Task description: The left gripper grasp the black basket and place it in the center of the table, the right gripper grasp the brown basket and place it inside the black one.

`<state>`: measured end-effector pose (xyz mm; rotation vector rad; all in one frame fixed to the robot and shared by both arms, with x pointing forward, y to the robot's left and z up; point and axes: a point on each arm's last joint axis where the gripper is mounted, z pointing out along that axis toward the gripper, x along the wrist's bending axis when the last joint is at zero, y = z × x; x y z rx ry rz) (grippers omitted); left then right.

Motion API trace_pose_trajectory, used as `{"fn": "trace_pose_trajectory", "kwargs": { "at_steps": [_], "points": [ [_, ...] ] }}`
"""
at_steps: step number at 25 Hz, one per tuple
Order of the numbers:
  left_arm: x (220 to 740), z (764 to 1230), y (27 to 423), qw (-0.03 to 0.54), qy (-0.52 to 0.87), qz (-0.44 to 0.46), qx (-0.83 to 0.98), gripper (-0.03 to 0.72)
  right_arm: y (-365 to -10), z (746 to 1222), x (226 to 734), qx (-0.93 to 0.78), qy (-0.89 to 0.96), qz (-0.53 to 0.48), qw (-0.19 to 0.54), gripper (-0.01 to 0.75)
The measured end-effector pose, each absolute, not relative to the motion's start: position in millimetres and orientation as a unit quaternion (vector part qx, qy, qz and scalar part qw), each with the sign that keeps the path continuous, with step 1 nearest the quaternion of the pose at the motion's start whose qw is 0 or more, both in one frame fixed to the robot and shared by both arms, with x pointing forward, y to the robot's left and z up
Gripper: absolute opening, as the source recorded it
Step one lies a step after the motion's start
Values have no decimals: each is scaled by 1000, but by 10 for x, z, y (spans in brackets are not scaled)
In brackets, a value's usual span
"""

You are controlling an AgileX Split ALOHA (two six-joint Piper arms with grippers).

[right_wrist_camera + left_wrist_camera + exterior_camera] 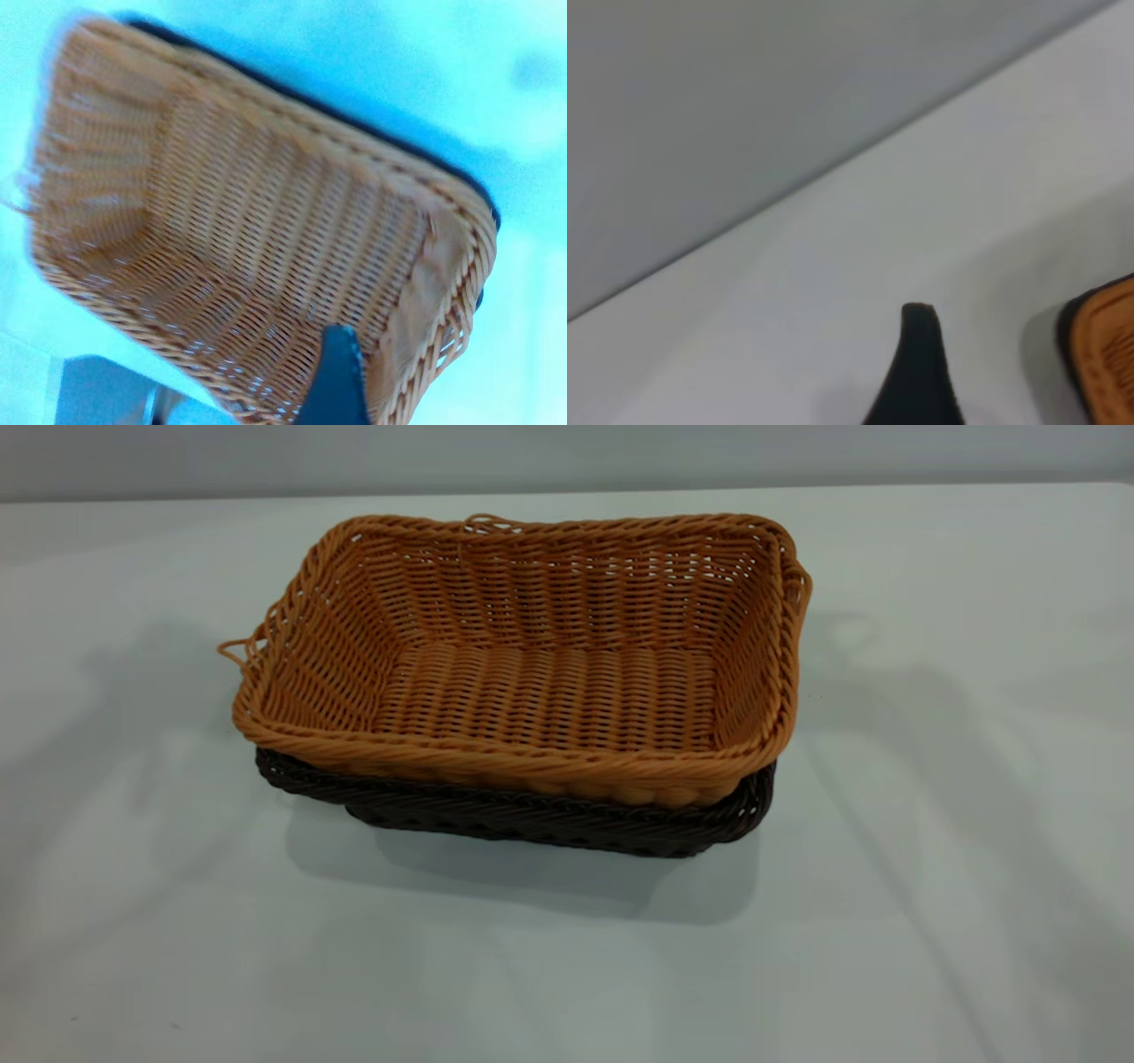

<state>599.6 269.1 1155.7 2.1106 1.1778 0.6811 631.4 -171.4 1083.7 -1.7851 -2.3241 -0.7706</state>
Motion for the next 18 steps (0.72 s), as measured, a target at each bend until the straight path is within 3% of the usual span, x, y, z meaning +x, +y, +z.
{"fn": "trace_pose_trajectory", "kwargs": {
  "at_steps": [6, 11, 14, 18],
  "points": [
    [5216, 12253, 2718, 352, 475, 284, 755, 547, -1917, 12068, 5486, -533, -765, -359, -49, 563],
    [4609, 12484, 2790, 325, 519, 273, 742, 547, -2152, 12840, 4449, -480, -742, -450, -132, 563],
    [4284, 12535, 2847, 291, 546, 261, 741, 547, -2290, 12925, 3840, -462, -732, -476, -157, 563],
    [4063, 12643, 2875, 304, 551, 286, 723, 547, -2443, 12728, 3191, -453, -729, -485, -170, 563]
  ]
}}
